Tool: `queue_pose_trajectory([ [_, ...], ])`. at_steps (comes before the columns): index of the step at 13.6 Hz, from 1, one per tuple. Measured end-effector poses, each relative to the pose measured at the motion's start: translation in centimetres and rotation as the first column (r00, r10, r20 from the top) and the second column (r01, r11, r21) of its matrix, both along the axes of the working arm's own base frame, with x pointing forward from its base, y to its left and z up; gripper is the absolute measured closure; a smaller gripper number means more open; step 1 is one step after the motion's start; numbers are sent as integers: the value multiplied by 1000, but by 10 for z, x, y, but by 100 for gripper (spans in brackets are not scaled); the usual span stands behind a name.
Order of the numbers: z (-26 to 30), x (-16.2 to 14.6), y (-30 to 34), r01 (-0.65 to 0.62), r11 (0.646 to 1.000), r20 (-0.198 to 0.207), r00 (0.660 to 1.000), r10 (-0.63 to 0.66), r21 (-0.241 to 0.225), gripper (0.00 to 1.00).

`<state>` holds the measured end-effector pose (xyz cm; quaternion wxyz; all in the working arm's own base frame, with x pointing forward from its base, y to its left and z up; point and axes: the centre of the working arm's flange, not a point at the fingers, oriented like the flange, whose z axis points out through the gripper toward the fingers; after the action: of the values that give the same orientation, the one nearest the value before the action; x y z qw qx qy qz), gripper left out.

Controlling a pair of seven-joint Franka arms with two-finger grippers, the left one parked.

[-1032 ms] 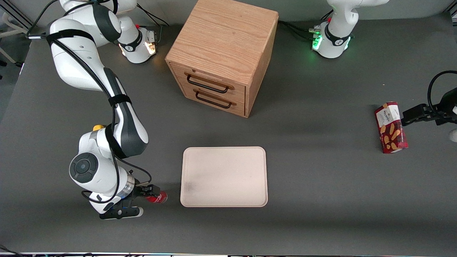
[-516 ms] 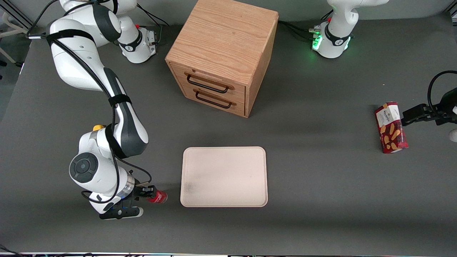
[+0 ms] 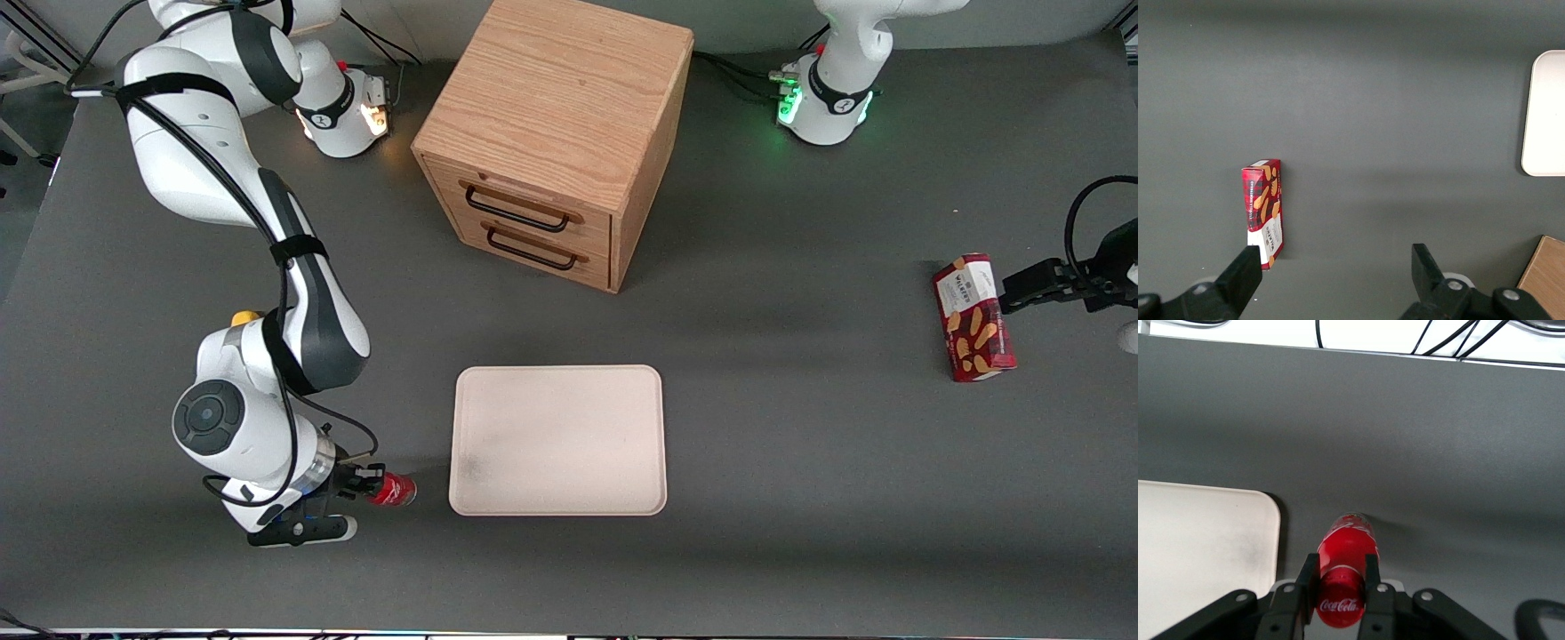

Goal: Place coke bottle on tray
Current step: 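Close the right gripper around the red bottle's body, then lift the red bottle with the right gripper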

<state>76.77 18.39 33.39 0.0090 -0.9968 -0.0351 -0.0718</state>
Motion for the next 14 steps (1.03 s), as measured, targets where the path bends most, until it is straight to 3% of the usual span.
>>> queue_pose_trajectory([
  [3, 18, -6, -2, 1, 1000, -42, 999, -2, -15, 69],
  [6, 82, -25, -8, 4, 999, -89, 996, -7, -34, 69],
  [14, 237, -96, -21, 6, 998, -142, 990, -15, -61, 69],
])
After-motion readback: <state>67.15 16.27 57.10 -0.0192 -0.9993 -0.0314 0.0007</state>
